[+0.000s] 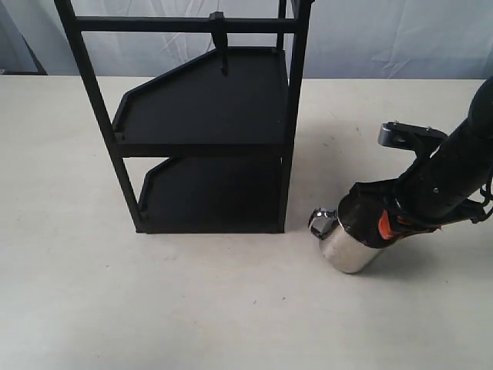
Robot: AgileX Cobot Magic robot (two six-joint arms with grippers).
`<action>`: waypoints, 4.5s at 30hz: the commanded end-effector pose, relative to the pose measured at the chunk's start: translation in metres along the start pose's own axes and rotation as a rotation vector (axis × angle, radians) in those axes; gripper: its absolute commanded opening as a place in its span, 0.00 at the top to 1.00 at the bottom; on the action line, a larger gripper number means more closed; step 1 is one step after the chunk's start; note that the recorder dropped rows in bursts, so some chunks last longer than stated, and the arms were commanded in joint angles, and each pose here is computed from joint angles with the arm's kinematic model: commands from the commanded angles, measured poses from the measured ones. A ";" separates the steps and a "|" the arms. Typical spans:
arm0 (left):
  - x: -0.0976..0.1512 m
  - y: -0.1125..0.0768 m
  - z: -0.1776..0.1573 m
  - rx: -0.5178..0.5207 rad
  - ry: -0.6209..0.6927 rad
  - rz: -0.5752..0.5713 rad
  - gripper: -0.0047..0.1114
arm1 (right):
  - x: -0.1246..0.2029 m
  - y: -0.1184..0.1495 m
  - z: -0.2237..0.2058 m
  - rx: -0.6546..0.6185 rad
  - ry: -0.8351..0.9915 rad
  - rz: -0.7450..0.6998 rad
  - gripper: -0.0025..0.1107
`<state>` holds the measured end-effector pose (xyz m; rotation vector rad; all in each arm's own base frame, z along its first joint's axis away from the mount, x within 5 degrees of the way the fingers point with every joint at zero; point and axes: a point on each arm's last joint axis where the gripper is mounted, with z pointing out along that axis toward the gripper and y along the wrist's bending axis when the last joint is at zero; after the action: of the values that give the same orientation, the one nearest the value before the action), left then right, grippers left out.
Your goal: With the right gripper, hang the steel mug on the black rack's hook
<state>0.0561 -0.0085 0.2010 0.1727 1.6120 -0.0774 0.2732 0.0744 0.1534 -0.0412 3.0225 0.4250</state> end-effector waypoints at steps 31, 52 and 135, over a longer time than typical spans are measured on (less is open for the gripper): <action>-0.001 0.000 0.000 0.004 -0.010 -0.002 0.95 | 0.038 0.118 -0.093 -0.763 -0.347 0.270 0.99; -0.001 0.000 0.000 0.004 -0.010 -0.002 0.95 | 0.025 0.112 -0.065 -0.678 -0.328 0.332 0.99; -0.001 0.000 0.000 0.004 -0.010 -0.002 0.95 | 0.136 0.083 -0.182 -0.499 -0.536 -0.258 0.99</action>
<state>0.0561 -0.0085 0.2010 0.1727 1.6120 -0.0774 0.1247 0.1052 0.3346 -0.2827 2.3110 0.9734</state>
